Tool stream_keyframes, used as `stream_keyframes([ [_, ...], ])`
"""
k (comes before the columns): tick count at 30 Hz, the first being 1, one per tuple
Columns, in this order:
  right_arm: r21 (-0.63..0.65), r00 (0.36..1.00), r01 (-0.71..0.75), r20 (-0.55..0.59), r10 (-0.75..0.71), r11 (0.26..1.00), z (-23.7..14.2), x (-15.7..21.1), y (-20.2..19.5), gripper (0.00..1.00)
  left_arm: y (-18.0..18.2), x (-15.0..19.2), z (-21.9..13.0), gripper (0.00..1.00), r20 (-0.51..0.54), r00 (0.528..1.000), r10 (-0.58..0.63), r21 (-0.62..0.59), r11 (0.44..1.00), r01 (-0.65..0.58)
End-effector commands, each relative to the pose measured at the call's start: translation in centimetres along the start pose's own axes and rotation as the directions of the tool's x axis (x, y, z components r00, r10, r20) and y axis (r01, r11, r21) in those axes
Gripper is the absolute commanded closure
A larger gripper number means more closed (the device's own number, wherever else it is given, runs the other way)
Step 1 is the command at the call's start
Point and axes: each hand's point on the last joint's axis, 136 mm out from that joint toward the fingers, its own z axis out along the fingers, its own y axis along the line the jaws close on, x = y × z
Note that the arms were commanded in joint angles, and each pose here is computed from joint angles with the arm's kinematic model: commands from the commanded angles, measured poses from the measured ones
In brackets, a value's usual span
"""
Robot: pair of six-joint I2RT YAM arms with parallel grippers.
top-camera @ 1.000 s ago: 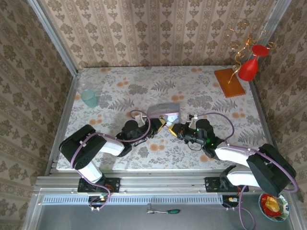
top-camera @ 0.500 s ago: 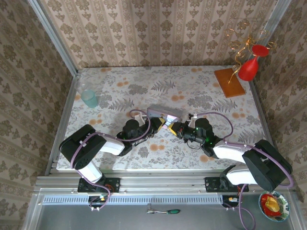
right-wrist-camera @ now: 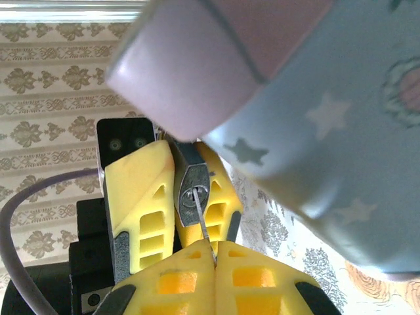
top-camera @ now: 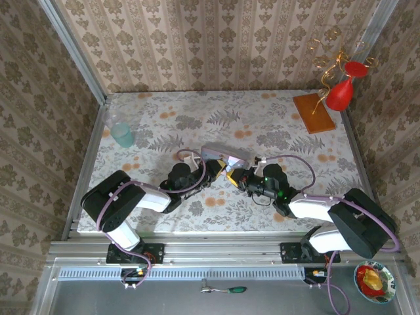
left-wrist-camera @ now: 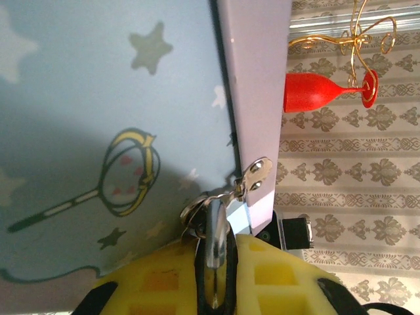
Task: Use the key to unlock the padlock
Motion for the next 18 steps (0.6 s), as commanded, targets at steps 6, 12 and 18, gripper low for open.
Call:
stream_keyframes([
  [6,0.006,0.993,0.000,0.116,-0.001,1.000,-0.7,-2.9,-0.3,1.00,-6.0,5.9,-0.2,1.00,-0.232,0.968,0.095,0.207,0.977,-0.046],
  [12,0.062,0.989,0.007,0.144,-0.016,0.998,-1.6,-3.8,-1.3,1.00,-5.7,5.9,-0.3,1.00,-0.230,0.968,0.096,0.201,0.978,-0.049],
  [18,0.088,0.987,-0.012,0.158,-0.002,0.996,-2.0,-4.2,-2.3,1.00,-5.6,5.9,-0.4,1.00,-0.225,0.969,0.100,0.199,0.978,-0.054],
])
